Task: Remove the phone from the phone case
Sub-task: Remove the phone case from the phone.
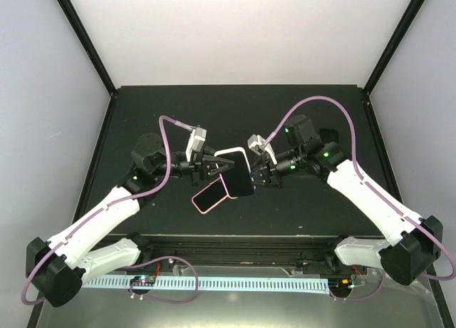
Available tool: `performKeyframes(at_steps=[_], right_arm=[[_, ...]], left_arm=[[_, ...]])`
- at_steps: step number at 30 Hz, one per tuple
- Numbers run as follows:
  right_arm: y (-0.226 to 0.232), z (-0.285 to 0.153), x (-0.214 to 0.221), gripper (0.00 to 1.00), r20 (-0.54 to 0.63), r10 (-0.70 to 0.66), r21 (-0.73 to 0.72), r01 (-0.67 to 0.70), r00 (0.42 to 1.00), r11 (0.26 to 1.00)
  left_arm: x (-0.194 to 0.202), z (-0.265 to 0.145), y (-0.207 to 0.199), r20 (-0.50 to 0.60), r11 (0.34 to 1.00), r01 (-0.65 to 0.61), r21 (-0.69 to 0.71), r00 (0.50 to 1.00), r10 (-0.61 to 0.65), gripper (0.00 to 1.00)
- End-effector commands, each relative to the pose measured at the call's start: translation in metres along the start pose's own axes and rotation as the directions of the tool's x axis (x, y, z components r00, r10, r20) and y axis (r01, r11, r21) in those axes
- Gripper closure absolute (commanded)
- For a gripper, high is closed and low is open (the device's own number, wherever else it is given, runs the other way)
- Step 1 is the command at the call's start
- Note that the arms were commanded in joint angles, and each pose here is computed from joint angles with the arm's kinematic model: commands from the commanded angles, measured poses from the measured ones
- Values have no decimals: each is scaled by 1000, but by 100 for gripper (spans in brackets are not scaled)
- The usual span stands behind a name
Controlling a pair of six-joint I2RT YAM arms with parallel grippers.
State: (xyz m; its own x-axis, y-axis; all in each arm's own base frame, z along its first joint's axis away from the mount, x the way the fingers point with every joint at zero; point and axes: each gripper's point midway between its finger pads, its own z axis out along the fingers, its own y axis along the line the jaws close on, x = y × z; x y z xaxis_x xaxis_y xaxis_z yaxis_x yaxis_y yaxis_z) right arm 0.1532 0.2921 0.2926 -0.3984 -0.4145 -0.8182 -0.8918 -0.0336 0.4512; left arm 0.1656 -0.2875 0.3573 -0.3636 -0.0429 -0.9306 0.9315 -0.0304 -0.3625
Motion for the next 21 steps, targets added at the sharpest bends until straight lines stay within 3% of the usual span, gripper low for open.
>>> performKeyframes(at_steps=[1,3,4,9,10,13,17,21], right_arm=[[47,-5,-40,88,178,-103,-262,148,979,954],[34,-7,-29,99,179,-31,-256,77,983,964],[27,-7,-23,99,178,9,-249,36,984,968],[-32,-7,22,99,169,231,-146,-207,958,967],[-44,-7,31,99,183,275,-115,-258,944,959],[-81,-7,56,99,233,379,-6,-388,896,921],[-122,-4,73,99,226,526,65,-552,820,832],[-156,8,95,99,195,679,112,-703,708,702]], left_arm=[[31,3,80,-5,923,130,-362,990,-141,89],[15,-6,104,49,860,114,-497,993,-103,82],[5,-12,116,79,819,107,-564,994,-75,78],[-29,-38,148,149,654,93,-751,988,31,39],[-33,-45,151,158,615,95,-783,986,48,36],[-32,-60,158,136,531,70,-845,987,87,32],[1,-60,163,10,413,-27,-910,996,89,30],[57,-30,152,-187,412,-206,-888,978,88,31]])
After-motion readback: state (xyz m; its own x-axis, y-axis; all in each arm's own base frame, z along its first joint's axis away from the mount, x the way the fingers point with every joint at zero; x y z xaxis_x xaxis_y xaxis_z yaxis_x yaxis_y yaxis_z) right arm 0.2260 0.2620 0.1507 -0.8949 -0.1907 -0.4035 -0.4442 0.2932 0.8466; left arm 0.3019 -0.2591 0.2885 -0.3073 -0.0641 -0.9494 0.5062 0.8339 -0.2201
